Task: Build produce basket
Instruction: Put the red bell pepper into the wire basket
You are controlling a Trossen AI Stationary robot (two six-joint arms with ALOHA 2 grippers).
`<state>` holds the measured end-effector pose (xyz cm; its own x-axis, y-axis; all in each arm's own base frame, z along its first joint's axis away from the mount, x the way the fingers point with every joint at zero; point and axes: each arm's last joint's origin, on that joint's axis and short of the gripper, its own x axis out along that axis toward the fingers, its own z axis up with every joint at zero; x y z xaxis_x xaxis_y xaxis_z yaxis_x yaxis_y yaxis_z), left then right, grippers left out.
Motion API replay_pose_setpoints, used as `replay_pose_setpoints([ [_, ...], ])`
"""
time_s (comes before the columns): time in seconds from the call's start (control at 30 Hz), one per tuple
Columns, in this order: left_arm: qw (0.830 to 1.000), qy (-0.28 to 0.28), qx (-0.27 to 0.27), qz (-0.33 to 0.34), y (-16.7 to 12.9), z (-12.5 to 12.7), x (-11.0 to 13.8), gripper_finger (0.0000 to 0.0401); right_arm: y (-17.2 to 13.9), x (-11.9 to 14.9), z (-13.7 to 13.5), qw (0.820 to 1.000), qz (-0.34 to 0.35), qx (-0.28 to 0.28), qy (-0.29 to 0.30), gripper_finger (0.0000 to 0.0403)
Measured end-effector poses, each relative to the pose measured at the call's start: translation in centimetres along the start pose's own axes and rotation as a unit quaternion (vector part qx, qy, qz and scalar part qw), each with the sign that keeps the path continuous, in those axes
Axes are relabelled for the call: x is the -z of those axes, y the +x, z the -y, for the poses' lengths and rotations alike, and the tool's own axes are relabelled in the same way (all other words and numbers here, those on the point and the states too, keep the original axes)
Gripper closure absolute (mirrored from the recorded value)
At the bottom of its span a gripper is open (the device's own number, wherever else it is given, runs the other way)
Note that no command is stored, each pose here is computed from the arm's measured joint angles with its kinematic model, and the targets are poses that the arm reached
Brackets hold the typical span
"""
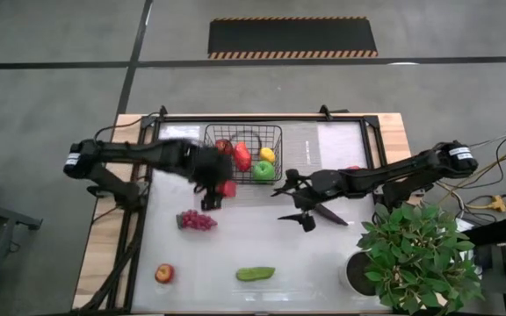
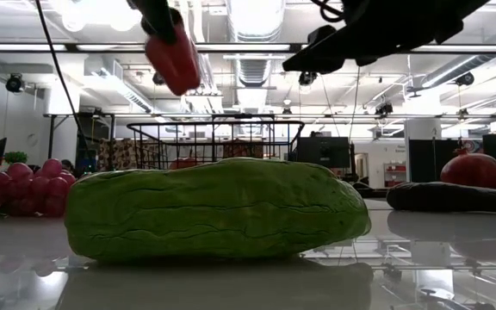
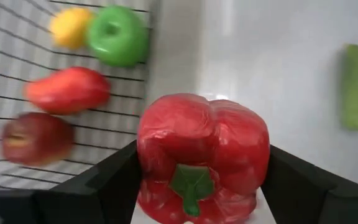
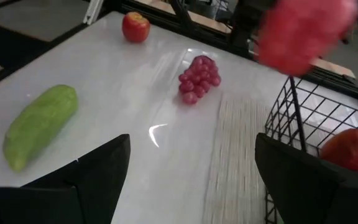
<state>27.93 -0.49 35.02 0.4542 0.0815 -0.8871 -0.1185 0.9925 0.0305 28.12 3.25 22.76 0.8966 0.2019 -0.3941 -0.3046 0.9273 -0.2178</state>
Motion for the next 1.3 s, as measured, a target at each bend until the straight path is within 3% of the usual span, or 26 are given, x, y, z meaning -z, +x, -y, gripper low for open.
replay_pose_setpoints([
  [0.27,0.999,0.011,-0.047,0.000,1.4,-6.1,-0.8,0.0138,-0.6,0.3,-0.1,1.000,0.003,0.002,0.006,0.0076],
  [0.5,0.996,0.033,-0.055,-0.069,5.8,-9.1,-1.2,0.0138,-0.6,0.3,-0.1,1.000,-0.001,0.001,0.007,0.0076],
  [0.87,0.986,0.043,-0.043,-0.158,10.7,-11.3,-0.7,0.0138,-0.5,0.3,-0.1,1.000,-0.001,0.002,0.009,0.0076],
  [1.3,0.978,0.045,-0.030,-0.200,13.1,-11.4,0.2,0.0138,-0.5,0.4,-0.2,1.000,-0.005,0.001,0.013,0.0076],
])
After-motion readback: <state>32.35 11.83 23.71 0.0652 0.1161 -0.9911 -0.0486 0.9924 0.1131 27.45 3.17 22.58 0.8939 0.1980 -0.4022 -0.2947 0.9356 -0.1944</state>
